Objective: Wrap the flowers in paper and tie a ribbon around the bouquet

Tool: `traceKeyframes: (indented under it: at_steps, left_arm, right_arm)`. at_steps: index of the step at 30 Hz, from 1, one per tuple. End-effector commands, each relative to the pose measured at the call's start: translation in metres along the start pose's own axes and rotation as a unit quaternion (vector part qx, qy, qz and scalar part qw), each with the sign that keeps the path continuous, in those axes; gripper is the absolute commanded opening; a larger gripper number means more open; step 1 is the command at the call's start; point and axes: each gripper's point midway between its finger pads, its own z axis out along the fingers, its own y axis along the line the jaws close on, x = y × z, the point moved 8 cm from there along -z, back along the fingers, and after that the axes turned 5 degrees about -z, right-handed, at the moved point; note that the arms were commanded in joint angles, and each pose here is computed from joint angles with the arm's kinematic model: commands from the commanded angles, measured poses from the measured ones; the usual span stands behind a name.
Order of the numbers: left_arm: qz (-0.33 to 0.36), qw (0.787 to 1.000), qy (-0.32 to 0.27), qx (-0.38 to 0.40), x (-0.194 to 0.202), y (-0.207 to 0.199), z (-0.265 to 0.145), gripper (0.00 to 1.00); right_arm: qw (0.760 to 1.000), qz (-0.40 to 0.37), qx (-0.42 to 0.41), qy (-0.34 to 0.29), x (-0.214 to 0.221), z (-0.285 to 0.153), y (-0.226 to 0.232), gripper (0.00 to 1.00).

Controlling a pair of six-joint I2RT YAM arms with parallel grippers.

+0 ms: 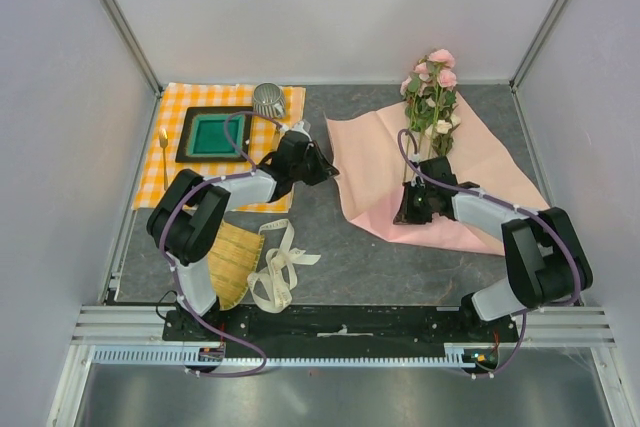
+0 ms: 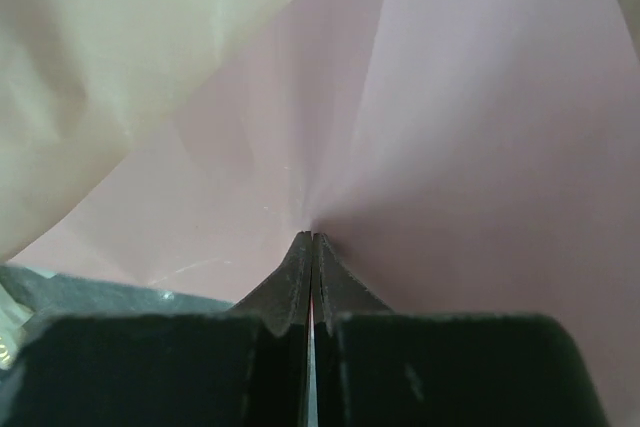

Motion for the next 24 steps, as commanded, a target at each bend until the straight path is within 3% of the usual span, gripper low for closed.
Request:
traceKeyframes:
  at_steps: [1,11,19,24]
  left_arm:
    - [0.019,0.997,-0.007,0.072,-0.014,-0.043,-0.015,0.02]
    - [-0.012,0.99,0.022,0.14,0.0,-0.121,-0.015,0.02]
    - [-0.069,0.98,0.054,0.179,0.023,-0.162,0.017,0.02]
    - [-0.069,0.977,0.064,0.19,0.033,-0.173,0.033,0.02]
  right_arm:
    - [1.0,-0.016,0.006,-0.002,-0.003,0.012,-0.004,0.0]
    - [0.998,-0.01,0.054,0.005,0.0,0.012,-0.014,0.0]
    - [0.999,0.034,0.005,-0.016,-0.015,0.0,-0.012,0.0]
    - [0.995,0.076,-0.038,-0.042,-0.026,-0.02,-0.019,0.0]
